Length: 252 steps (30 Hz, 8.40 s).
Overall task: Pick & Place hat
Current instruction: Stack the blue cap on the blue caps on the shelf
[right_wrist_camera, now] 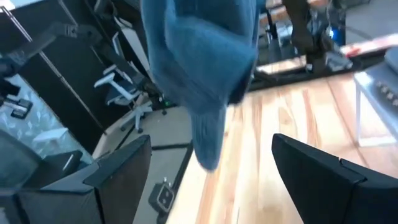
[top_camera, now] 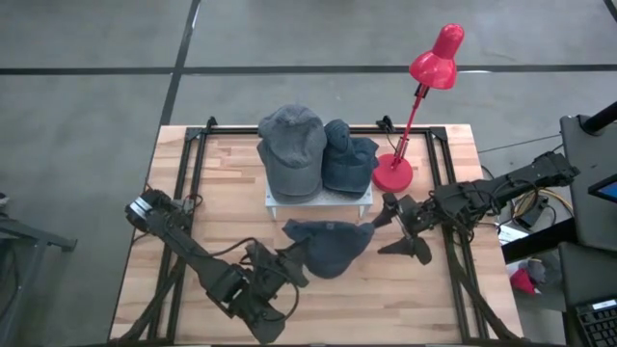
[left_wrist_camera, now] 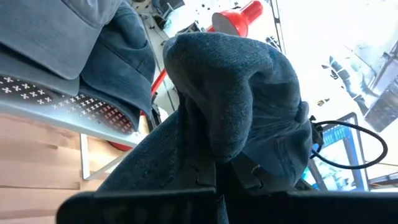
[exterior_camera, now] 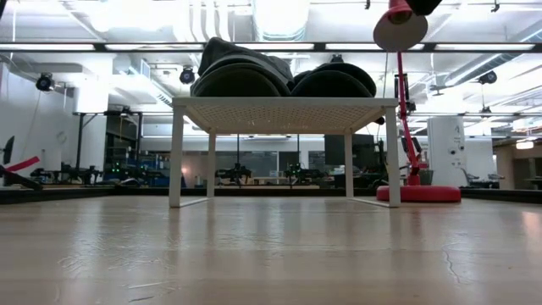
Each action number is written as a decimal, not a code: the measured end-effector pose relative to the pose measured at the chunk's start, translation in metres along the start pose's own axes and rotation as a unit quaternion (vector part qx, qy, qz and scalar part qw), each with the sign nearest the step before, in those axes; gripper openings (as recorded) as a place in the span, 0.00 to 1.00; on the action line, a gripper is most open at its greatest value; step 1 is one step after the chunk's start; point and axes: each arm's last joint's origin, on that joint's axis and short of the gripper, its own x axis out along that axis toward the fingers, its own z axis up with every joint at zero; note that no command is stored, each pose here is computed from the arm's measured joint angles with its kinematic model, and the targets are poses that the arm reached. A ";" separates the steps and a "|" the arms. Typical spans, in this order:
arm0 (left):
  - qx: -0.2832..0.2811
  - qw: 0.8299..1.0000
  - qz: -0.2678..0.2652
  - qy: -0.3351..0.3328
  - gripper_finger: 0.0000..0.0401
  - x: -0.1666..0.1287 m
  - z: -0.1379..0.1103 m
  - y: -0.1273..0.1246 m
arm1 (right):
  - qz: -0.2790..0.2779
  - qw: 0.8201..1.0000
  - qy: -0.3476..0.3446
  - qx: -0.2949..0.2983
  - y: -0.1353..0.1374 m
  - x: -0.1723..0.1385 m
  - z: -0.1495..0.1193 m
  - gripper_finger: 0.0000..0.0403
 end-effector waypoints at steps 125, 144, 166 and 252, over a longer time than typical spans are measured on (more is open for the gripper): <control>0.333 0.942 -0.016 0.030 0.26 -0.034 0.046 0.024 | 0.037 0.964 -0.091 0.248 -0.174 -0.064 0.065 0.03; 0.316 0.948 -0.008 0.037 0.26 -0.033 0.038 0.043 | 0.038 0.937 -0.071 0.341 -0.185 -0.058 0.058 0.06; 0.342 0.939 -0.011 0.033 0.26 -0.033 0.039 0.044 | 0.057 0.900 -0.053 0.429 -0.184 -0.058 0.058 0.28; 0.294 0.956 0.007 -0.020 0.26 -0.003 0.038 0.038 | 0.118 0.968 -0.091 0.202 -0.125 -0.072 0.079 0.03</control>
